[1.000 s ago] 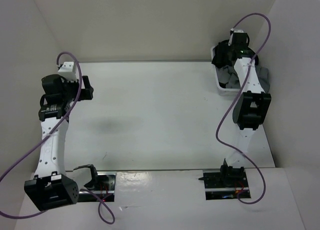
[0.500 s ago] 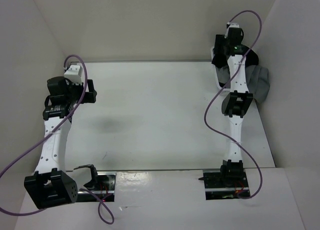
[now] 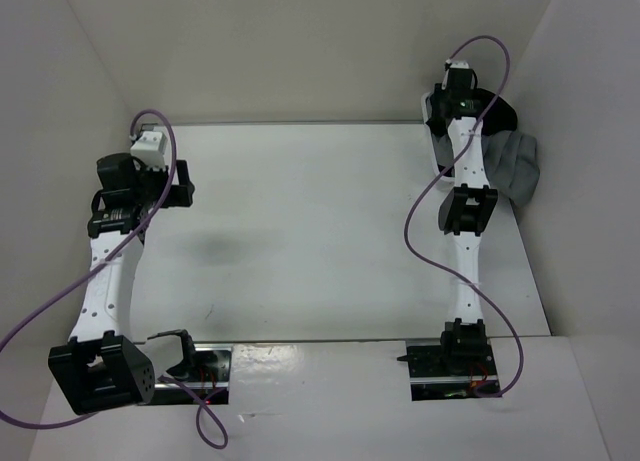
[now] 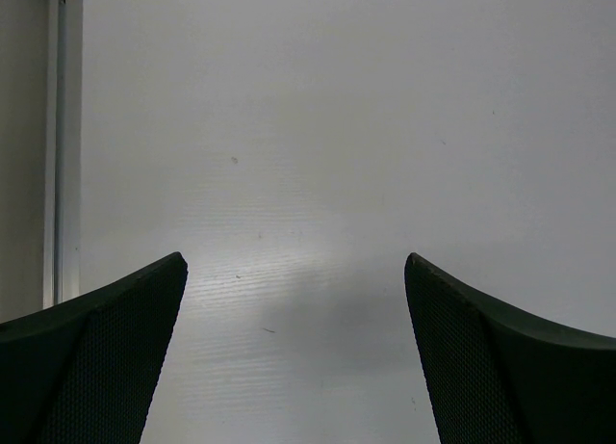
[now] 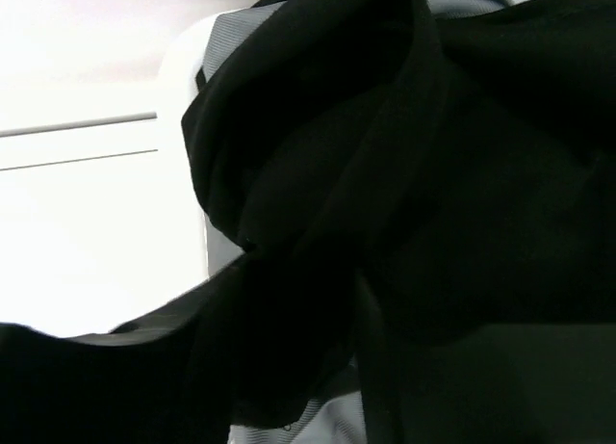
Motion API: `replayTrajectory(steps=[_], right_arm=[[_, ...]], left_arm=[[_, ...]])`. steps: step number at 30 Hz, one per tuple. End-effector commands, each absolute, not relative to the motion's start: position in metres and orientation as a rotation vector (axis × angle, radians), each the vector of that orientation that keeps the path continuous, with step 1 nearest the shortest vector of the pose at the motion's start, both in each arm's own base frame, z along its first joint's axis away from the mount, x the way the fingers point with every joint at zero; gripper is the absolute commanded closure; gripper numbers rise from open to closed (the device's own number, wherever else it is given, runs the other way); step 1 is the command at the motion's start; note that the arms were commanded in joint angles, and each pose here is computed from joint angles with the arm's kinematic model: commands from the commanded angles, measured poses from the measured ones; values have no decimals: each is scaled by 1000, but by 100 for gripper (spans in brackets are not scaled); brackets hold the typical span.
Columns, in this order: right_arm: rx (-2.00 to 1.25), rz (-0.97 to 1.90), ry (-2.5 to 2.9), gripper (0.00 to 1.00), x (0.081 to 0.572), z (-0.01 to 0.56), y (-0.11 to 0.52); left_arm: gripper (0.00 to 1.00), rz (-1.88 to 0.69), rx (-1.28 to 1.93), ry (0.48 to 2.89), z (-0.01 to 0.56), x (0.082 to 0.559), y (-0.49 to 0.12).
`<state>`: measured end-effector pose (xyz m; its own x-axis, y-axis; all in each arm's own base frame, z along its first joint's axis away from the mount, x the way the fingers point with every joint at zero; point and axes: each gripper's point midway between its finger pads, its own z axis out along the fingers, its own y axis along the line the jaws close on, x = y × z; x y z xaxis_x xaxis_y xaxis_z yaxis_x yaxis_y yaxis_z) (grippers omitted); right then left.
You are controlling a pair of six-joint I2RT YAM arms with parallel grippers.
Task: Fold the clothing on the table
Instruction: Grab the skirt from the pile
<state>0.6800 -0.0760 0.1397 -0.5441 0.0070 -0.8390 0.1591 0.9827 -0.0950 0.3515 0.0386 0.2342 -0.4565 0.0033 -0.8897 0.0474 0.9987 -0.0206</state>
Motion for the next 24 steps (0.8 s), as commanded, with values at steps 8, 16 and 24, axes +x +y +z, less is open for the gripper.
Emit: replayTrajectory(steps=[8, 16, 24], right_arm=[[168, -202, 2028, 100, 675, 198, -96], [147, -74, 1786, 100, 616, 374, -96], [95, -127, 1673, 100, 549, 468, -88]], left_arm=[[0, -43, 93, 2006, 240, 352, 36], [0, -56, 107, 1985, 246, 350, 32], [0, -68, 124, 1956, 256, 346, 28]])
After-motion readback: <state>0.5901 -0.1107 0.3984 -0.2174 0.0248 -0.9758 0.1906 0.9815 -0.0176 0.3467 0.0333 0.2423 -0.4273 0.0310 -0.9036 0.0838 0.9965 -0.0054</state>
